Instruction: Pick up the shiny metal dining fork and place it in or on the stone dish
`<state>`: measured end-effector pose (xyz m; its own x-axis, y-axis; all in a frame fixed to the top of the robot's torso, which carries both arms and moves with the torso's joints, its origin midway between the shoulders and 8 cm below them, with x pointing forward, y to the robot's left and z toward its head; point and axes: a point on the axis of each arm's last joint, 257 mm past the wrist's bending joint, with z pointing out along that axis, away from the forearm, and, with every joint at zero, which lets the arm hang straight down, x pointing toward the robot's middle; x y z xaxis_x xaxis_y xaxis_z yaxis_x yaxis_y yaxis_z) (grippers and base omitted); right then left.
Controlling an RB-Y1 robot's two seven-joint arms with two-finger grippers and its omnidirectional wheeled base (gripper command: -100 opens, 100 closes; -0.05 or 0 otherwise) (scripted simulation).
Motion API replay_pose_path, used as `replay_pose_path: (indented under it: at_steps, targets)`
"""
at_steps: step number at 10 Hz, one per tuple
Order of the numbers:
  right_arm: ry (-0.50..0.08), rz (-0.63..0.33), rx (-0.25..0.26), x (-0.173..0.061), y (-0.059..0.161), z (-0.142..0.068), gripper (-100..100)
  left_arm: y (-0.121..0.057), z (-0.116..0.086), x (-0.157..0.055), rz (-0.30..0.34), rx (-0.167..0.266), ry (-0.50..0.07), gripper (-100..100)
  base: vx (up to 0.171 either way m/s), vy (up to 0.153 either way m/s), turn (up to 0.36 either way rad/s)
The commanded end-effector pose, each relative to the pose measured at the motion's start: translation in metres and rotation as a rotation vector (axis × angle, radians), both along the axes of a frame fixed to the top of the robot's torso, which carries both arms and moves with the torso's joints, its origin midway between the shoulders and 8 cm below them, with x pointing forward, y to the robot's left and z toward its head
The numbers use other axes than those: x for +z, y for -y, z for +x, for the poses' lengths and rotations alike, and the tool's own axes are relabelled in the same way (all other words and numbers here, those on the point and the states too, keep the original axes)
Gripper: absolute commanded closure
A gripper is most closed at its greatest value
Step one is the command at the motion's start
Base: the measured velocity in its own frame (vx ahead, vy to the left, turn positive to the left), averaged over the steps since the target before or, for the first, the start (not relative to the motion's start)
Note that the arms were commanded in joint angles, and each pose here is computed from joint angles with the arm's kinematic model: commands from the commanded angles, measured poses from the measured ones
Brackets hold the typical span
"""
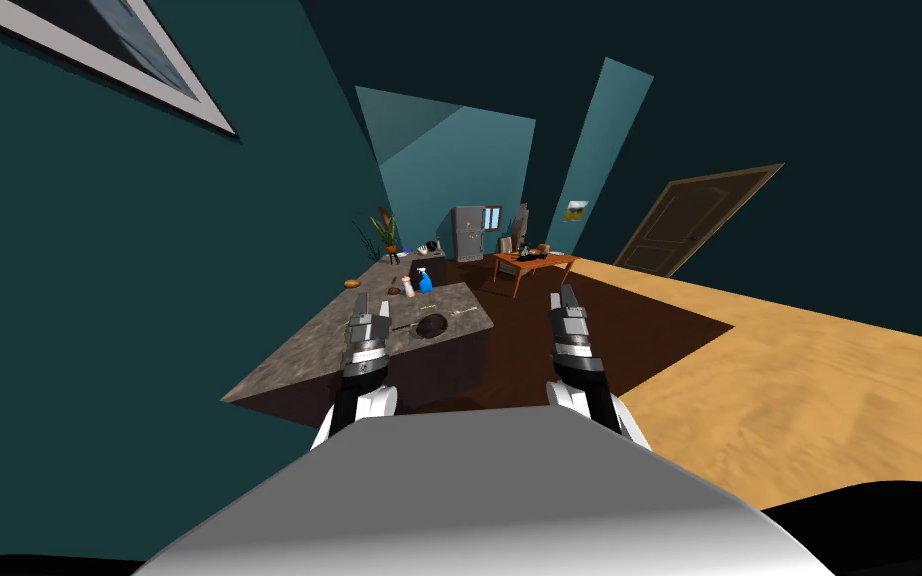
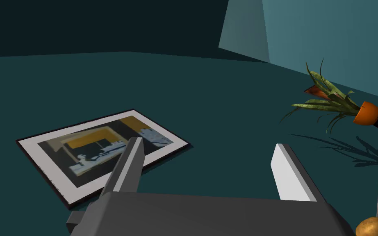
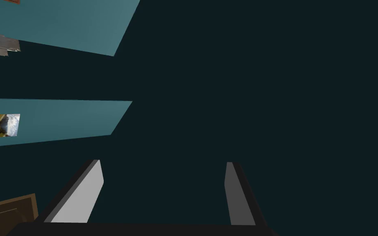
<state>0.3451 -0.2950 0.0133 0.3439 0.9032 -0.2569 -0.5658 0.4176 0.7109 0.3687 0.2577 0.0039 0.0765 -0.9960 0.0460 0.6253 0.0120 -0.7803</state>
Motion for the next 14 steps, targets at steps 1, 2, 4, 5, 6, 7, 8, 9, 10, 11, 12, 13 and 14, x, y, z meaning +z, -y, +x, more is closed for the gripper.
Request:
replay_pose_path:
  at_steps: [1,2,4,5,6,7,8,9,10,11,12,13,14]
  targets:
    - [0.000,0.000,0.000,0.000,0.000,0.000,0,0.002,0.002,-0.002,0.034,-0.016,-0.014,-100,-0.005,-0.006,-0.065]
    - [0.000,0.000,0.000,0.000,0.000,0.000,0,0.003,0.005,-0.003,0.057,-0.025,-0.026,-100,-0.012,-0.012,-0.108]
    - [0.000,0.000,0.000,0.000,0.000,0.000,0,0.002,0.012,-0.007,0.099,-0.041,-0.057,-100,-0.015,-0.019,-0.127]
    - [0.000,0.000,0.000,0.000,0.000,0.000,0,0.000,0.017,-0.010,0.116,-0.045,-0.077,-100,-0.013,-0.027,-0.134]
    - [0.000,0.000,0.000,0.000,0.000,0.000,0,-0.003,0.022,-0.012,0.130,-0.047,-0.098,-100,-0.015,-0.031,-0.203]
    - [0.000,0.000,0.000,0.000,0.000,0.000,0,-0.006,0.027,-0.013,0.141,-0.047,-0.118,-100,-0.026,-0.040,-0.225]
    - [0.000,0.000,0.000,0.000,0.000,0.000,0,-0.006,0.027,-0.014,0.140,-0.047,-0.122,-100,-0.019,-0.025,-0.071]
    - [0.000,0.000,0.000,0.000,0.000,0.000,0,-0.011,0.033,-0.017,0.148,-0.045,-0.148,-100,-0.011,-0.024,-0.109]
    - [0.000,0.000,0.000,0.000,0.000,0.000,0,-0.016,0.038,-0.017,0.155,-0.043,-0.162,-100,-0.010,-0.041,-0.268]
    - [0.000,0.000,0.000,0.000,0.000,0.000,0,-0.016,0.040,-0.020,0.154,-0.042,-0.177,-100,-0.006,-0.027,-0.121]
    - [0.000,0.000,0.000,0.000,0.000,0.000,0,-0.022,0.046,-0.022,0.158,-0.037,-0.202,-100,-0.008,-0.028,-0.181]
    - [0.000,0.000,0.000,0.000,0.000,0.000,0,-0.028,0.050,-0.021,0.161,-0.033,-0.218,-100,-0.008,-0.045,-0.280]
    - [0.000,0.000,0.000,0.000,0.000,0.000,0,-0.029,0.053,-0.027,0.159,-0.031,-0.243,-100,-0.005,-0.034,-0.099]
